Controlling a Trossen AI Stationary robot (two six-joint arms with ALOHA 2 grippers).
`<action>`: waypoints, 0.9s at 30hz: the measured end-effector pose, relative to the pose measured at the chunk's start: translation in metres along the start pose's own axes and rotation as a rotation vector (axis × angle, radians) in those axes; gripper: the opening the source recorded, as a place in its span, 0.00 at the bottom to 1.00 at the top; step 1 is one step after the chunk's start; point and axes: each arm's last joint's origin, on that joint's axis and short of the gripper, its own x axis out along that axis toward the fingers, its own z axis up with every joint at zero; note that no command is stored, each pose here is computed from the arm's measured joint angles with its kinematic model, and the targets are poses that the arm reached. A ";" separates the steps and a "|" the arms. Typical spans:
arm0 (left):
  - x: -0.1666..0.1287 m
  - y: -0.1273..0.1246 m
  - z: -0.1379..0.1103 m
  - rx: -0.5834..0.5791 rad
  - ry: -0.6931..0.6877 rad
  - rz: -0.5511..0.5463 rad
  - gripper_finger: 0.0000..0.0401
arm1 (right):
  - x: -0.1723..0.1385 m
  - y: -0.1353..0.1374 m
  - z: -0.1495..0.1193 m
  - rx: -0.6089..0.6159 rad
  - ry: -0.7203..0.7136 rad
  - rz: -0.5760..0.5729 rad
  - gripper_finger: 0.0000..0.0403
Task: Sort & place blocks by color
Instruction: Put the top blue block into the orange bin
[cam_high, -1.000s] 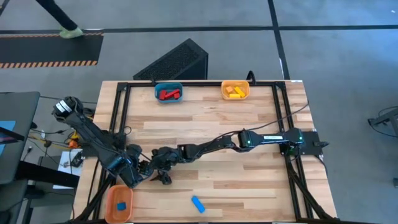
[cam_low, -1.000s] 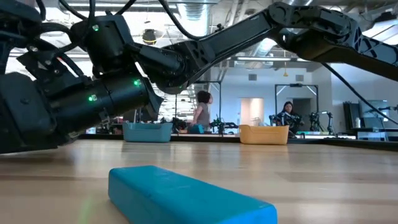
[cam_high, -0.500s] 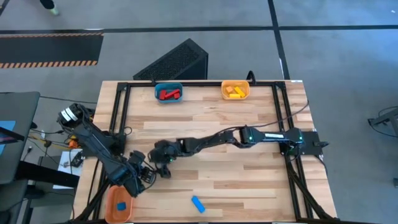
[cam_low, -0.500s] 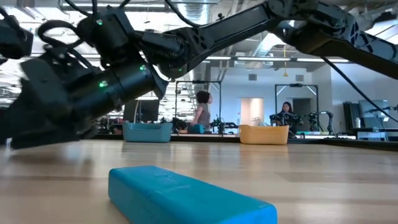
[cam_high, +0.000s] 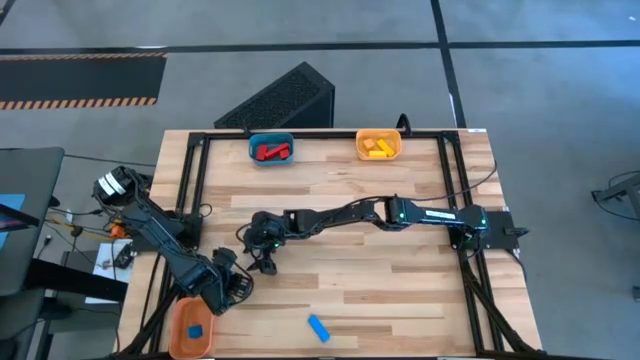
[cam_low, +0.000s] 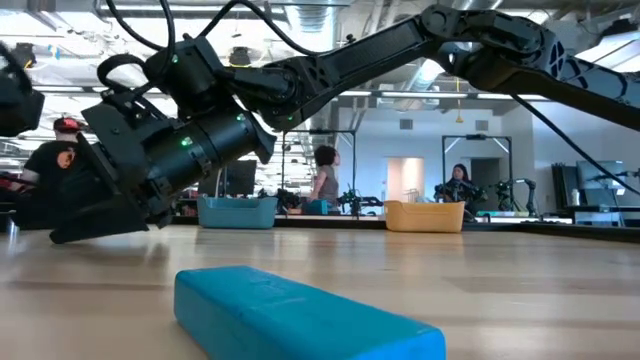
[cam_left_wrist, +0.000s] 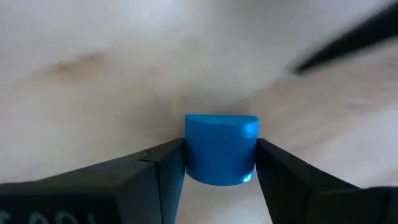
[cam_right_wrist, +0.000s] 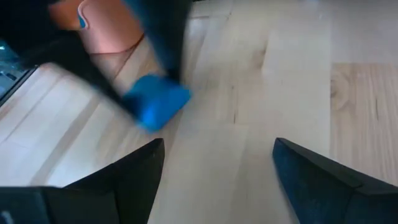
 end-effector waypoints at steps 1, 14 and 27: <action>-0.001 -0.004 -0.001 0.005 0.005 -0.038 0.39 | 0.000 0.000 0.000 -0.002 0.002 0.001 0.81; -0.006 -0.019 0.005 0.304 -0.080 -0.196 0.39 | -0.003 -0.002 -0.006 -0.015 0.073 0.111 0.81; -0.040 -0.045 0.014 0.720 -0.102 -0.140 0.38 | -0.028 -0.016 -0.002 0.031 0.196 0.121 0.81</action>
